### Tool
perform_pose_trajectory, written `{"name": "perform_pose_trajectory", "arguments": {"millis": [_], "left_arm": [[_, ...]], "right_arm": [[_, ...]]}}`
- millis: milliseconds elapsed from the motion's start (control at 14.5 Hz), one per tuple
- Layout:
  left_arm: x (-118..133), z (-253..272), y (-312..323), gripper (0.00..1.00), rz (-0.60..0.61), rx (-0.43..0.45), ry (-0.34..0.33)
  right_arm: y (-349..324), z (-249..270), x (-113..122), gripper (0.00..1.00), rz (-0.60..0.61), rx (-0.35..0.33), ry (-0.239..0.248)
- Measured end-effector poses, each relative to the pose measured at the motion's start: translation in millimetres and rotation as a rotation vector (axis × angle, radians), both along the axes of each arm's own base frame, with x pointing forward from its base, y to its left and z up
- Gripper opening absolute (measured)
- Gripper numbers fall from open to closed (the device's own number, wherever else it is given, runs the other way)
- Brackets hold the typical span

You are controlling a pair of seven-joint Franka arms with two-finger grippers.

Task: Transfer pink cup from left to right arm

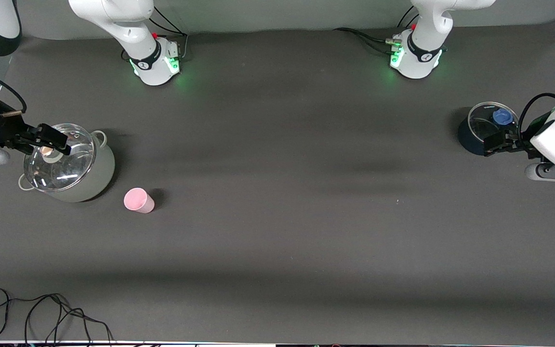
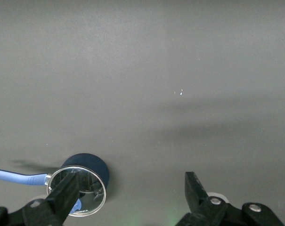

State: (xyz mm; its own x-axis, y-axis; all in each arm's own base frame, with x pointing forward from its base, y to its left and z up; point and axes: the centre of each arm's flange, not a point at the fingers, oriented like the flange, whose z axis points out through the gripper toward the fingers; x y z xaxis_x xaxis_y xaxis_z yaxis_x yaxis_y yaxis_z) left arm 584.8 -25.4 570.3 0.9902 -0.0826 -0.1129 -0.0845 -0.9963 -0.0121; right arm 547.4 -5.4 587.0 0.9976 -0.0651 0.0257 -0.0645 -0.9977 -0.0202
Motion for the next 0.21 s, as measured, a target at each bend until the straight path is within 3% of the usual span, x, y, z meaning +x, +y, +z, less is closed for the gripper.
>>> {"name": "perform_pose_trajectory", "arguments": {"millis": [207], "left_arm": [[0.0, 0.0, -0.2, 1.0, -0.001, -0.001, 0.0]], "right_arm": [[-0.3, 2.4, 1.6, 1.0, -0.001, 0.0, -0.011]]}}
